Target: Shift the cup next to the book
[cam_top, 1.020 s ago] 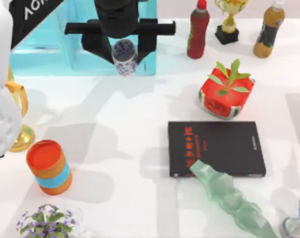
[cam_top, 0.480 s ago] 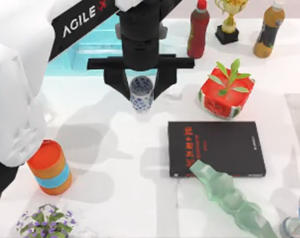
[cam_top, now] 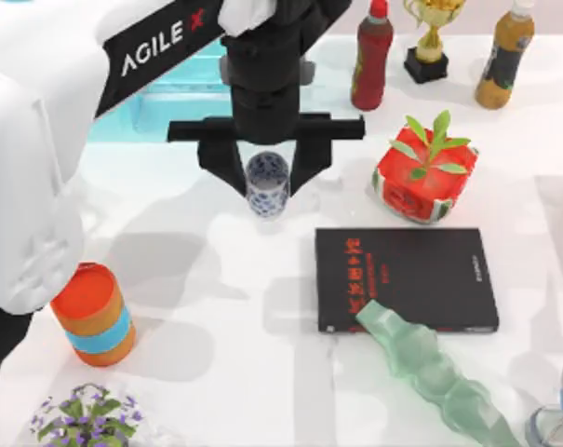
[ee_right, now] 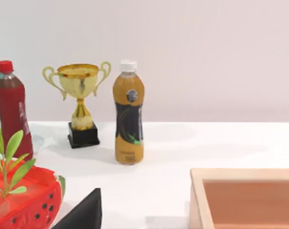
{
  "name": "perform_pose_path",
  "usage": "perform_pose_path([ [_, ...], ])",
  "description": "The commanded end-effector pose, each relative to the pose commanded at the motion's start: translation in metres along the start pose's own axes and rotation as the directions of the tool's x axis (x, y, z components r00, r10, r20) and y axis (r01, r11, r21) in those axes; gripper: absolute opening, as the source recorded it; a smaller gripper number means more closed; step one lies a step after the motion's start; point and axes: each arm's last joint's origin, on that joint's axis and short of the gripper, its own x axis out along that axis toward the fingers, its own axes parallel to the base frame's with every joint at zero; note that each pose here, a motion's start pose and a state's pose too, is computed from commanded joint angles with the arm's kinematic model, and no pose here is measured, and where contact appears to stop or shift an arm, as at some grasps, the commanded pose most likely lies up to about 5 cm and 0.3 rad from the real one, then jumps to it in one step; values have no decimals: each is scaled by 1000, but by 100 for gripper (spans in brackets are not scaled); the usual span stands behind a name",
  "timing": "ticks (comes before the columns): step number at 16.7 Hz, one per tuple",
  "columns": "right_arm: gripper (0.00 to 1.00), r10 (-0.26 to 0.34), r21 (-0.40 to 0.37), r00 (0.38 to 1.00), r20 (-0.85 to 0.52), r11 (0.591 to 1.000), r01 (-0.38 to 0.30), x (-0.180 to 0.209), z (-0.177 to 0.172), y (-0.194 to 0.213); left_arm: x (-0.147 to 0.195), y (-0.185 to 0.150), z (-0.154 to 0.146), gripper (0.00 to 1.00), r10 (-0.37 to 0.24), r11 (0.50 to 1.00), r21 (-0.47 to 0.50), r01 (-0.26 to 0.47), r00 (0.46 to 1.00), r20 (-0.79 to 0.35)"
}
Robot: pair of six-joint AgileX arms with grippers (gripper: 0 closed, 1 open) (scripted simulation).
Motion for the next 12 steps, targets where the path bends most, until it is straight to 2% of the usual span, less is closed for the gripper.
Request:
perform_pose_path([
  [5, 100, 0, 0, 1000, 0, 1000, 0, 0, 0, 0, 47, 1, -2, 0, 5, 1000, -5, -5, 1000, -8],
  [10, 100, 0, 0, 1000, 0, 1000, 0, 0, 0, 0, 51, 0, -3, 0, 6, 1000, -2, -6, 1000, -10],
  [12, 100, 0, 0, 1000, 0, 1000, 0, 0, 0, 0, 51, 0, -3, 15, 6, 1000, -2, -6, 1000, -10],
])
